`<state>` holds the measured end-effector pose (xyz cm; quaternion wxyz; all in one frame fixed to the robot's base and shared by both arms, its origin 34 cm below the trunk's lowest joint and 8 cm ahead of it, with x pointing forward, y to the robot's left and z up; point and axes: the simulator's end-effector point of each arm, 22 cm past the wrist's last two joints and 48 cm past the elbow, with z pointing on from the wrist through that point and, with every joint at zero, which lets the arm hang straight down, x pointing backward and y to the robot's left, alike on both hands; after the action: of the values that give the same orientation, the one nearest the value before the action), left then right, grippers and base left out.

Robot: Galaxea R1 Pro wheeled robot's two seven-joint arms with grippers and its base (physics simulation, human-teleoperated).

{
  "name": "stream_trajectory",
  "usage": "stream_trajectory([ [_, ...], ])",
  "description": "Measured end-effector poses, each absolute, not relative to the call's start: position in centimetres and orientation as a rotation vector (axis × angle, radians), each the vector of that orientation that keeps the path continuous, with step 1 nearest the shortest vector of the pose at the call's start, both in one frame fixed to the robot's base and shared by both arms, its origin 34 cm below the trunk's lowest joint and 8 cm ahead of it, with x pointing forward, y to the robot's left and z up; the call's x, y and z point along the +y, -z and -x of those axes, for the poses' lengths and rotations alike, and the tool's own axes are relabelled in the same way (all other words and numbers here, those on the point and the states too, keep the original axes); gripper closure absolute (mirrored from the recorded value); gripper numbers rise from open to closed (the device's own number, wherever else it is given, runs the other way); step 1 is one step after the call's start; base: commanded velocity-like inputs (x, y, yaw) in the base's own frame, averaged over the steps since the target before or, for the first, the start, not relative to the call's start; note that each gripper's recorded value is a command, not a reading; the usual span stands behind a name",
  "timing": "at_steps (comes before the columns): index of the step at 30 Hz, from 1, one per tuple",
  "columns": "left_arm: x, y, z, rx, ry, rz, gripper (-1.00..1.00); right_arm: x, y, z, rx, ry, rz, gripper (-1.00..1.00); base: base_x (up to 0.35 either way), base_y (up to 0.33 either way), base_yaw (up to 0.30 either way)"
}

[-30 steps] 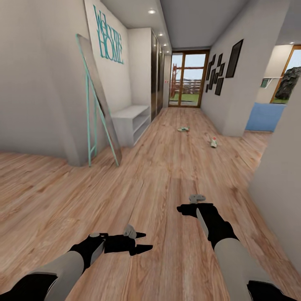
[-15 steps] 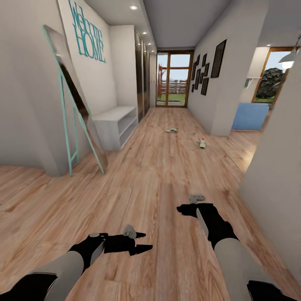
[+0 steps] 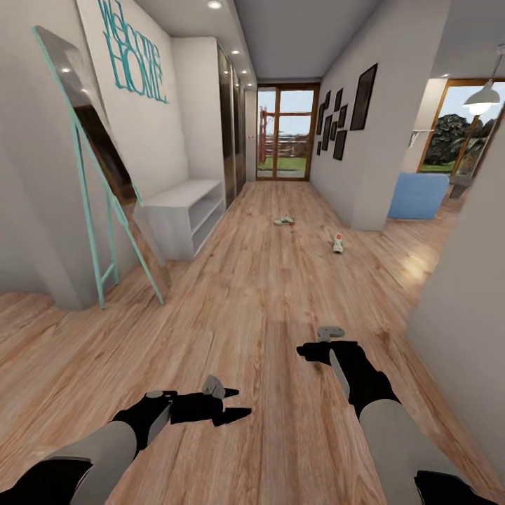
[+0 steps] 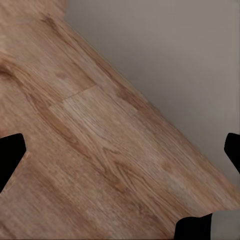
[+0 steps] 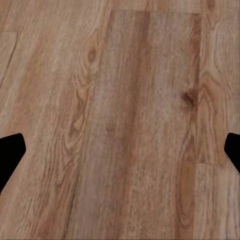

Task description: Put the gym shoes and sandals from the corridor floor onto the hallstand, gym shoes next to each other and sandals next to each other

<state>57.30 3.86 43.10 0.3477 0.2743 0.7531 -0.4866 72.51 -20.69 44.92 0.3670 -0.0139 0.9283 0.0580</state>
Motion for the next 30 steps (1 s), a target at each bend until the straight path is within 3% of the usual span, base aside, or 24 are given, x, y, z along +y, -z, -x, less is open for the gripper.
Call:
stream_trajectory([
  [13, 8.2, -40.6, -61.0, 2.055, 1.019, -0.588, -1.00, -20.7, -44.9, -72.5, 2.385, -0.149, 0.036, -1.00, 0.348, 0.000, 0.000],
  [30, 12.6, -42.2, -64.2, 2.009, 0.979, -0.355, -1.00, -20.7, -44.9, -72.5, 2.386, -0.148, 0.036, -1.00, 0.348, 0.000, 0.000],
])
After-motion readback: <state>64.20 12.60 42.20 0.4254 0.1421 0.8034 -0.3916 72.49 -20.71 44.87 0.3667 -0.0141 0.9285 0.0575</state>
